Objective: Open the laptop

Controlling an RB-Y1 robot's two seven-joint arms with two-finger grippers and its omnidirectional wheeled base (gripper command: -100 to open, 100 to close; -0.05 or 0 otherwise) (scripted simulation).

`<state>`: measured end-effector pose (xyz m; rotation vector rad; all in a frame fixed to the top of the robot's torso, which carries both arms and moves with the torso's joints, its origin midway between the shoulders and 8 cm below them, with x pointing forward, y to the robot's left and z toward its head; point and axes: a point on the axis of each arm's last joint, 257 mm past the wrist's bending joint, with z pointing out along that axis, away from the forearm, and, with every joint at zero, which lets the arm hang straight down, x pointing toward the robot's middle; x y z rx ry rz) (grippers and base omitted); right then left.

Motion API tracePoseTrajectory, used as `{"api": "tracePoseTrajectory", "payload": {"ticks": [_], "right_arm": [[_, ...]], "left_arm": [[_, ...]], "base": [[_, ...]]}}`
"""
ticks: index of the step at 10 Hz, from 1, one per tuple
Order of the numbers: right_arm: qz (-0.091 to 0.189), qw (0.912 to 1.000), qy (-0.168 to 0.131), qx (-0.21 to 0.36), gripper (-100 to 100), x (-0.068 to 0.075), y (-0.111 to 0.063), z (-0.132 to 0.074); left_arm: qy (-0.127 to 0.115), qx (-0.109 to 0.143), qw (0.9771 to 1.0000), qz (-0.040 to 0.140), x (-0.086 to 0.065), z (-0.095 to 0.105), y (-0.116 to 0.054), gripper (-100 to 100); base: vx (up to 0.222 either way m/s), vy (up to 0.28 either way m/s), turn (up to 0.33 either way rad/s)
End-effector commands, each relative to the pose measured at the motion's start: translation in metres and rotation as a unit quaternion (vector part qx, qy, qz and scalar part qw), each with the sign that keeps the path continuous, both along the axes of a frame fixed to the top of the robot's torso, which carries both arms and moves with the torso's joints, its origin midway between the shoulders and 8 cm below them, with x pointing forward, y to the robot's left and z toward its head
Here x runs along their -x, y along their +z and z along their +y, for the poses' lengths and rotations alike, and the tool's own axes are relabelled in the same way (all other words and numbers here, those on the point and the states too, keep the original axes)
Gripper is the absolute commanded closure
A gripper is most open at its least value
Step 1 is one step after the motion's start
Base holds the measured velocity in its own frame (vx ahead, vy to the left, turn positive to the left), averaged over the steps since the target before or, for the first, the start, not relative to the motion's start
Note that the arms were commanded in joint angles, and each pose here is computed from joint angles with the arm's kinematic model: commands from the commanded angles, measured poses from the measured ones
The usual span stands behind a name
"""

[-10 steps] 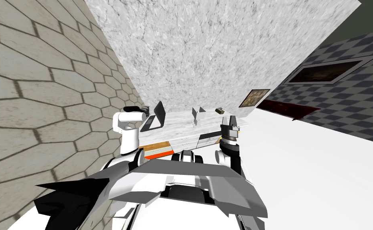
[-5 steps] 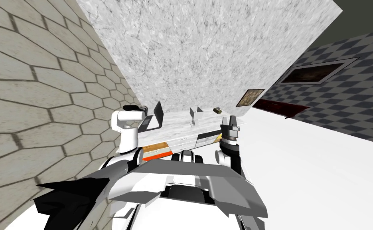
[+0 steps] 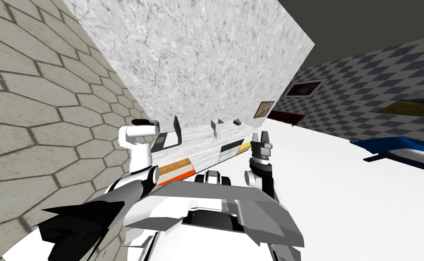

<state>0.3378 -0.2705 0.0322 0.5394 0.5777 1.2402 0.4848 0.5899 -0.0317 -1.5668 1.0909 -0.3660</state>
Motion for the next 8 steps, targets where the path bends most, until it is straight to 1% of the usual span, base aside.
{"api": "tracePoseTrajectory", "payload": {"ticks": [1, 2, 3, 4, 5, 6, 7, 8], "right_arm": [[0.0, 1.0, 0.0, 0.0, 0, 0.0, 0.0, 0.0], [0.0, 1.0, 0.0, 0.0, 0, 0.0, 0.0, 0.0], [0.0, 1.0, 0.0, 0.0, 0, 0.0, 0.0, 0.0], [0.0, 1.0, 0.0, 0.0, 0, 0.0, 0.0, 0.0], [0.0, 1.0, 0.0, 0.0, 0, 0.0, 0.0, 0.0], [0.0, 1.0, 0.0, 0.0, 0, 0.0, 0.0, 0.0], [0.0, 1.0, 0.0, 0.0, 0, 0.0, 0.0, 0.0], [0.0, 1.0, 0.0, 0.0, 0, 0.0, 0.0, 0.0]], "left_arm": [[0.04, 0.01, 0.999, -0.014, 0.015, 0.045, 0.004, 100], [0.042, 0.015, 0.999, -0.008, 0.015, 0.047, -0.003, 100], [0.068, 0.008, 0.997, -0.038, 0.027, 0.074, 0.019, 100], [0.075, 0.015, 0.9964, -0.036, 0.031, 0.081, 0.013, 100], [0.079, 0.025, 0.9963, -0.023, 0.031, 0.085, -0.002, 100], [0.08, 0.027, 0.9962, -0.02, 0.031, 0.086, -0.005, 100], [0.107, 0.025, 0.9928, -0.048, 0.046, 0.115, 0.011, 100], [0.114, 0.034, 0.9921, -0.042, 0.049, 0.121, 0.002, 100]], "base": [[-0.152, 0.044, -0.299], [-0.061, 0.029, -0.011], [-0.138, 0.043, -0.362], [-0.159, 0.033, -0.324], [-0.08, 0.017, -0.033], [-0.022, 0.011, 0.046], [-0.164, 0.019, -0.352], [-0.173, 0.02, -0.366]]}}
